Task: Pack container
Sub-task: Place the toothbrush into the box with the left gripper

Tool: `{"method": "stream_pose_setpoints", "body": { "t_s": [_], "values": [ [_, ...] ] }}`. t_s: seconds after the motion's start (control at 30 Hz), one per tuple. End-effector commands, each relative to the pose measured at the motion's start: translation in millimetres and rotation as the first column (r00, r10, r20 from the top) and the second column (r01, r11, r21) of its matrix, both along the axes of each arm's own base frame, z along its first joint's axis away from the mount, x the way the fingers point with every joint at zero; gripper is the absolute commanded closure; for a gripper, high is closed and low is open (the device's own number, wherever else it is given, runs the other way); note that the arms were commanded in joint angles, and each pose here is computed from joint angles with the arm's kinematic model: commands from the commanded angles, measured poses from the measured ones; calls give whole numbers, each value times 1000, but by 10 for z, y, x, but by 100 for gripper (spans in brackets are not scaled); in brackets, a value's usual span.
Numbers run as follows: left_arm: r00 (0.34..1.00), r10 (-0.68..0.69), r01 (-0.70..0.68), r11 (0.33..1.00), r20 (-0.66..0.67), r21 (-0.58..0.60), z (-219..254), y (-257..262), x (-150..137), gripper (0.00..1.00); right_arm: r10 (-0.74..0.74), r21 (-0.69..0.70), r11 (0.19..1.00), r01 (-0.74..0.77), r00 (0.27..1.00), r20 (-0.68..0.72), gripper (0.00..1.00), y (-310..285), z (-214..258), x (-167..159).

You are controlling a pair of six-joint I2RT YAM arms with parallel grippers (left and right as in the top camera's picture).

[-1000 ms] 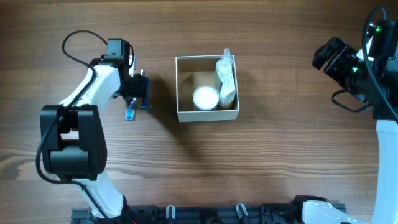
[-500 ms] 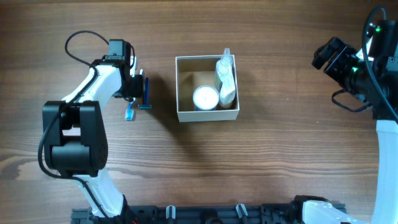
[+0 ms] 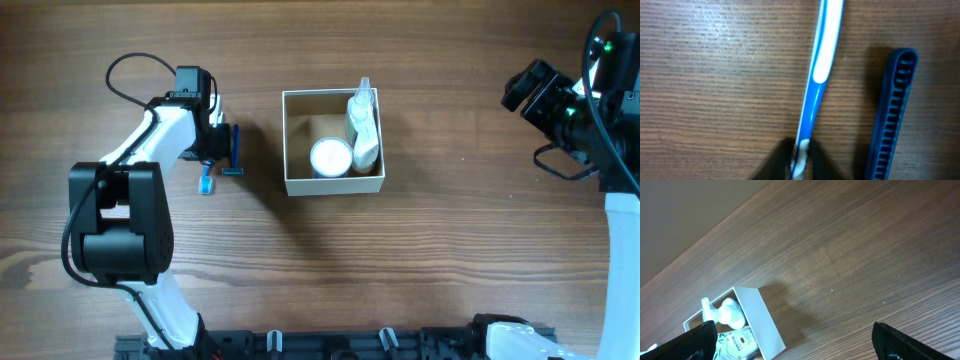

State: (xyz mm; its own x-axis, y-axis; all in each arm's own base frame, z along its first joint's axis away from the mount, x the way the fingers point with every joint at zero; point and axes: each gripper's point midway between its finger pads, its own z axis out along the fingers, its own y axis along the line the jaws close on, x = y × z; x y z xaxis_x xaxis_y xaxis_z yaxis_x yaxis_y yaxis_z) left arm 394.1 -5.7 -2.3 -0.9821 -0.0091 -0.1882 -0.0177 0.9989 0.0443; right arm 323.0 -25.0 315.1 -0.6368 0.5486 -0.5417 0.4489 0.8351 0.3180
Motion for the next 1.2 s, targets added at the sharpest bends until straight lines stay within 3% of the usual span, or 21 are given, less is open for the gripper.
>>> {"method": "stream_pose_setpoints", "body": {
  "t_s": [0.0,0.23,0.4,0.7,0.87,1.17],
  "values": [
    [998,5,-5,1000,-56,1,-105,25,-134,96,-1,16,1000,1,1000,3,0,16,5,25],
    [999,39,-39,999,-29,22,299,64,-82,96,-1,16,1000,1,1000,3,0,16,5,25],
    [998,23,-24,1000,52,11,1006,-77,-26,96,-1,16,1000,1,1000,3,0,16,5,25],
    [953,-117,154,981,279,-115,1880,-1186,-151,96,-1,16,1000,1,1000,3,0,16,5,25],
    [918,-171,240,958,357,-157,1901,-1797,-94,96,-1,16,1000,1,1000,3,0,16,5,25],
    [952,-106,145,982,286,-119,1392,-1917,33,96,-1,16,1000,1,1000,3,0,16,5,25]
  ]
}}
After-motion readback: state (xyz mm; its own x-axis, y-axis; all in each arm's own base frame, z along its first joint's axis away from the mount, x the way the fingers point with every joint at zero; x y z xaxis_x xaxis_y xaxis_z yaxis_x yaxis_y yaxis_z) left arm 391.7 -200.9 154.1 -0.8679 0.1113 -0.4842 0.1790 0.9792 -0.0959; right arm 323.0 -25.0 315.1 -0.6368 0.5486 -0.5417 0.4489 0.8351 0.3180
